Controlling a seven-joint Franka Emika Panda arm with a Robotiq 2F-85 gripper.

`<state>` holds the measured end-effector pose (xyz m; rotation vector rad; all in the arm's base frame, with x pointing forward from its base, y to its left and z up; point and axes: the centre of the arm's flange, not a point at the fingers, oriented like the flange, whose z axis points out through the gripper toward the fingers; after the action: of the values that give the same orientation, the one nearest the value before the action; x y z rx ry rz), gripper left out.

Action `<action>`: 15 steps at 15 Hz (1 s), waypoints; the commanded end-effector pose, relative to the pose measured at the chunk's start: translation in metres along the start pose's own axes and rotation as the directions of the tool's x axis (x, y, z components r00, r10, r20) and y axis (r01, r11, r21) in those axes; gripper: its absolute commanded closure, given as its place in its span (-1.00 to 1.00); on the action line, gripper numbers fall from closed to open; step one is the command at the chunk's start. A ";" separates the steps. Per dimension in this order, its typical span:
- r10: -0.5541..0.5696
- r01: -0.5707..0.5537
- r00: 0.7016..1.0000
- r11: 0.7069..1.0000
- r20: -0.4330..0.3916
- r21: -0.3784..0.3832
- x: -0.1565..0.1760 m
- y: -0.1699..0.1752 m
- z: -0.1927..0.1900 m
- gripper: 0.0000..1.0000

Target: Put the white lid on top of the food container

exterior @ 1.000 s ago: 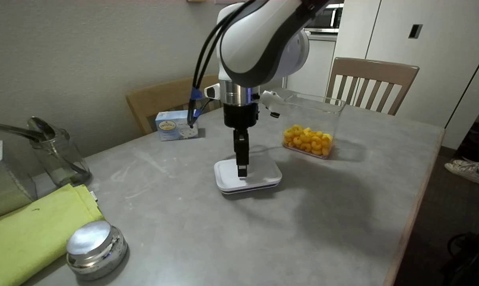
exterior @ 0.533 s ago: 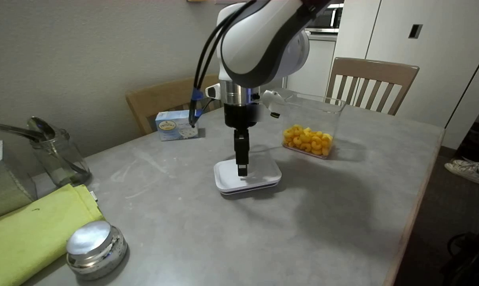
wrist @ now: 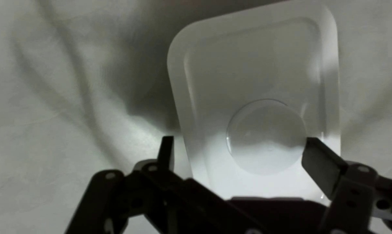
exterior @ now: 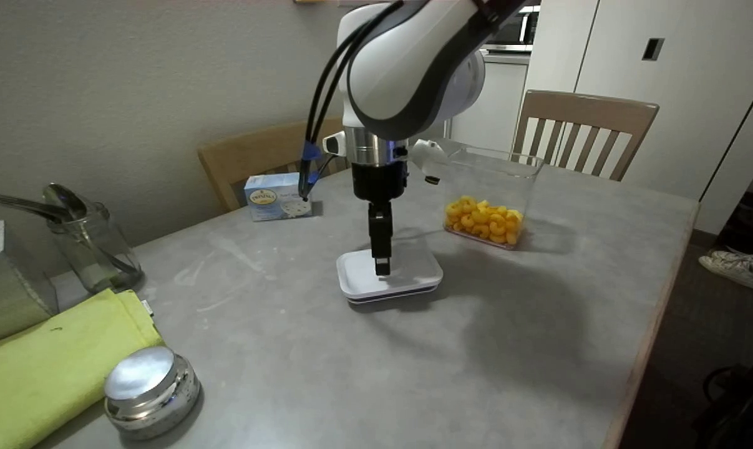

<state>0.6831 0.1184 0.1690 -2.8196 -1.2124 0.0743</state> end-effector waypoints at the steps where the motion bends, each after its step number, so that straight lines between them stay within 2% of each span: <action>1: 0.000 0.001 0.999 1.000 0.038 -0.022 0.001 -0.001 -0.009 -1.00; 14: 0.035 -0.034 0.999 0.999 0.034 -0.015 0.004 -0.016 -0.010 -1.00; 15: 0.038 -0.037 0.999 0.999 0.035 -0.015 0.003 -0.017 -0.009 -0.76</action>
<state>0.6826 0.1327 0.1764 -2.8456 -1.1789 0.0877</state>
